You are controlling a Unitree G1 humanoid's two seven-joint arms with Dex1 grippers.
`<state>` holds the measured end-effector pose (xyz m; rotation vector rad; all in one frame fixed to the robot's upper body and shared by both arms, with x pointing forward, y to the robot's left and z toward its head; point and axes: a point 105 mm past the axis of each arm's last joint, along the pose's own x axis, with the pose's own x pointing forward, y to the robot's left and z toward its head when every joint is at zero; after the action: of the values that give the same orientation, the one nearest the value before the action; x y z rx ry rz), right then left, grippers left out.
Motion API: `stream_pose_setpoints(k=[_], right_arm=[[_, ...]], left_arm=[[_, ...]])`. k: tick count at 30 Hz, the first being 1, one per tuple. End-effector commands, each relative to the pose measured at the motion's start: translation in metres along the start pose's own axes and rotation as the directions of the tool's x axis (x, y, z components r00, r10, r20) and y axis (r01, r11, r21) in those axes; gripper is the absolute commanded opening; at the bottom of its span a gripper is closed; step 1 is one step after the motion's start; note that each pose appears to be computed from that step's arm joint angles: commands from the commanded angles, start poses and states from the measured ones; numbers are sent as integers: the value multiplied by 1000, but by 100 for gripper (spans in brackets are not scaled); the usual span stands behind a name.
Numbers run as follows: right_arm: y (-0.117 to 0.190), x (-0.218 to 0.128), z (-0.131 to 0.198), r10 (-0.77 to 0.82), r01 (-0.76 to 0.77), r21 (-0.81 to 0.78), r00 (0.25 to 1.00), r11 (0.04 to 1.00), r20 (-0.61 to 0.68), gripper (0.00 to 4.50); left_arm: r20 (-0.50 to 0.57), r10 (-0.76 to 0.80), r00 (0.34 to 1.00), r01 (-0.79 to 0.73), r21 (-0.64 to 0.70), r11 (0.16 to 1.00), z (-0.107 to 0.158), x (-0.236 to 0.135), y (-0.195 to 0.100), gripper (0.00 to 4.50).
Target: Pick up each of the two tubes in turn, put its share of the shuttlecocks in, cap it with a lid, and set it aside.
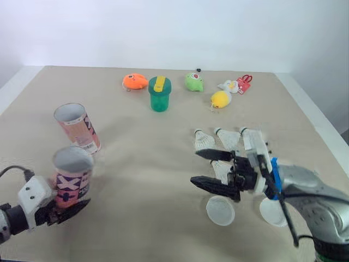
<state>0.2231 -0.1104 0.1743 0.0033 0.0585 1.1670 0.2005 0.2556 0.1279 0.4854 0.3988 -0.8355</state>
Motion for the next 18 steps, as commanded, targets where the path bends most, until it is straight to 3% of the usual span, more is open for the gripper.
stream_pose_setpoints(k=[1,7,11,18], right_arm=[[5,-5,17,-145,159,-104,981,982,129,450],[18,-26,-12,-312,322,-119,945,939,93,450],[19,-34,-28,-400,403,-110,915,909,52,450],[13,-31,-44,-480,479,-119,877,870,23,450]], left_arm=[[-160,-151,976,168,104,980,16,1,8,344],[-366,-263,893,365,246,898,33,7,31,344],[-394,-297,870,422,283,861,46,24,40,344],[-449,-363,816,506,252,825,41,39,31,344]])
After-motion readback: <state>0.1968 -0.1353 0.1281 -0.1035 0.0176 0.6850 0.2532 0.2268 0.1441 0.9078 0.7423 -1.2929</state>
